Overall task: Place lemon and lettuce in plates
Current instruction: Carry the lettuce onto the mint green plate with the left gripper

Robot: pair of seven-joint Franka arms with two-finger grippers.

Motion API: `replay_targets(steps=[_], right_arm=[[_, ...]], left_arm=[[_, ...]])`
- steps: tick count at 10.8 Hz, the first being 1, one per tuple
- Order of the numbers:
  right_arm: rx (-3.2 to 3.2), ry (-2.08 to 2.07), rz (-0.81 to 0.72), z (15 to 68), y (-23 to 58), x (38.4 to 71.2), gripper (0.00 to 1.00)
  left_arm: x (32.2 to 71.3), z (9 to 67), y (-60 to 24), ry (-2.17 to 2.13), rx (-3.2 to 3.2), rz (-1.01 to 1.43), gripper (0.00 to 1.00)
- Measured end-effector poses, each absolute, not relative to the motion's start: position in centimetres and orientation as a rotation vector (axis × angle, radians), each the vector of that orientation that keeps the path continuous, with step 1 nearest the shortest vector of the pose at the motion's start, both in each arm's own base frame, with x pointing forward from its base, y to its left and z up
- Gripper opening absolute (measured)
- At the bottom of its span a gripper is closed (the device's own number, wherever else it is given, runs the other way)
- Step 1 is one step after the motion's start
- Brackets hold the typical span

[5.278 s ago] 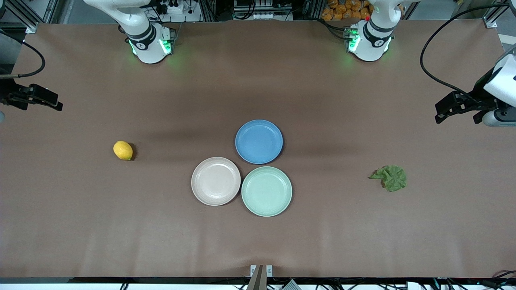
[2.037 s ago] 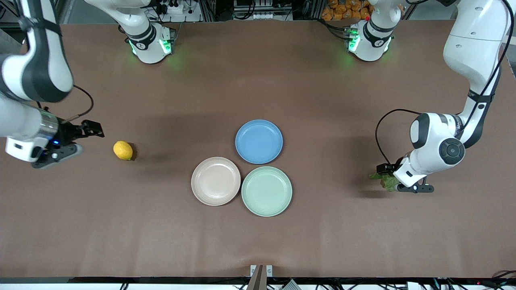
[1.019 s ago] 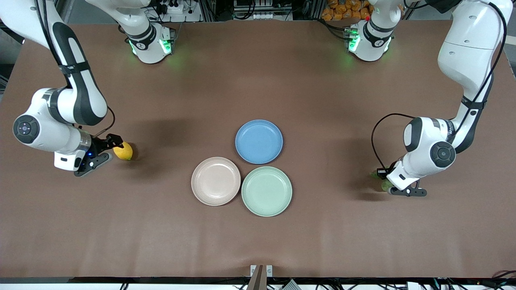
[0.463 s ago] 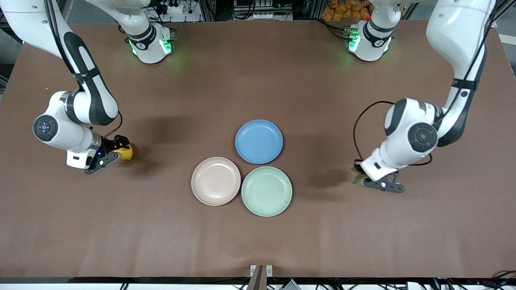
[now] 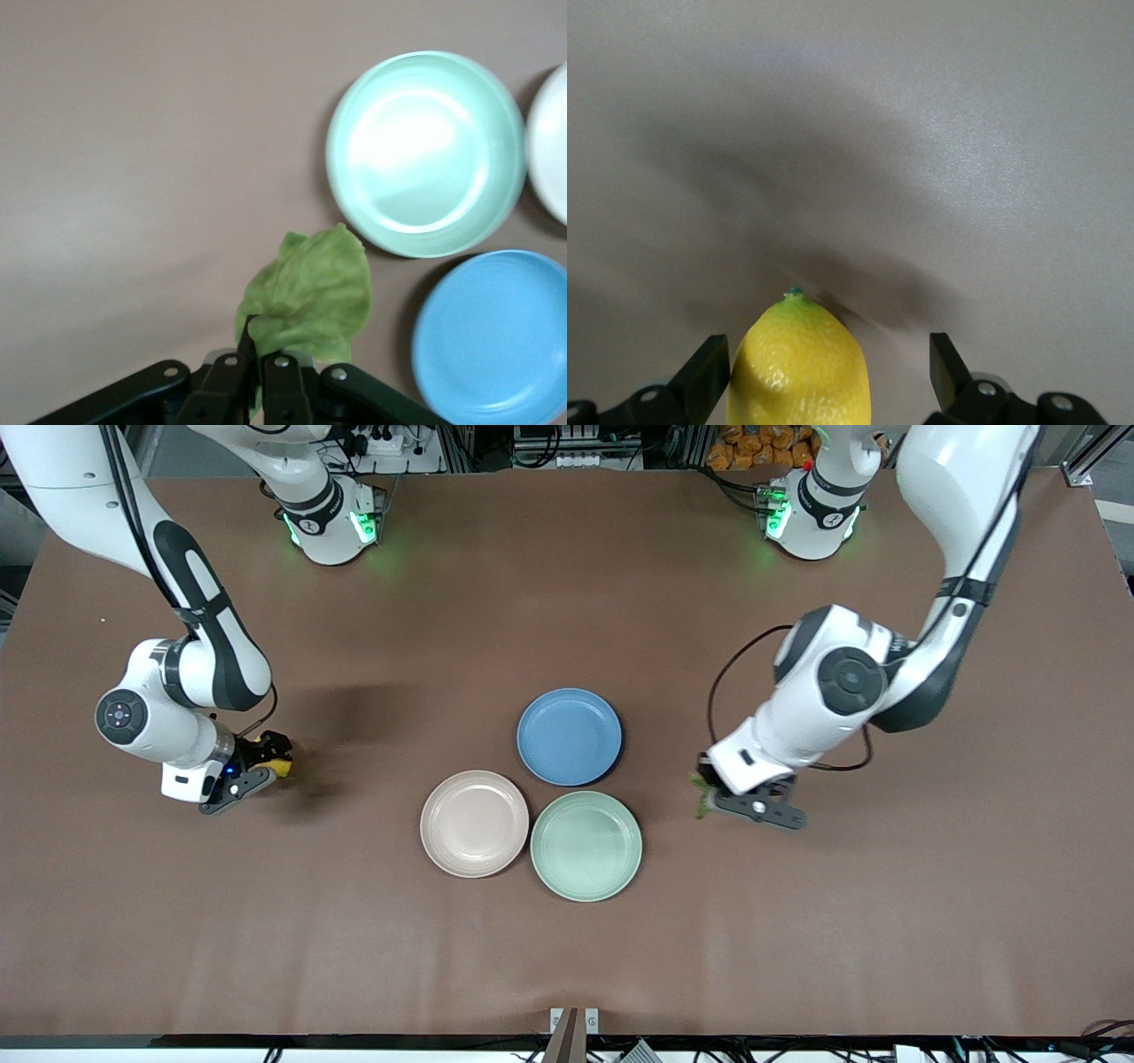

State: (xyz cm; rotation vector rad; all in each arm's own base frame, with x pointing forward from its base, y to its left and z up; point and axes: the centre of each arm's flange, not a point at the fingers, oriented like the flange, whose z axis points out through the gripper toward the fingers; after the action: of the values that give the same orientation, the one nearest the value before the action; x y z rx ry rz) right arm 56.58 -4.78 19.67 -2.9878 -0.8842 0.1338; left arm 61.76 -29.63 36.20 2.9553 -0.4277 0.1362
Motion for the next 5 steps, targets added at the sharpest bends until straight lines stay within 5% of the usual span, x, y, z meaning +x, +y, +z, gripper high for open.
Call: replay_targets(steps=[5], right_arm=[[-2.988,-0.865,0.147,18.5,-5.7,55.4,1.00]], left_arm=[[61.7,32.2,-38.5,-0.515,2.805,0.261,0.04]])
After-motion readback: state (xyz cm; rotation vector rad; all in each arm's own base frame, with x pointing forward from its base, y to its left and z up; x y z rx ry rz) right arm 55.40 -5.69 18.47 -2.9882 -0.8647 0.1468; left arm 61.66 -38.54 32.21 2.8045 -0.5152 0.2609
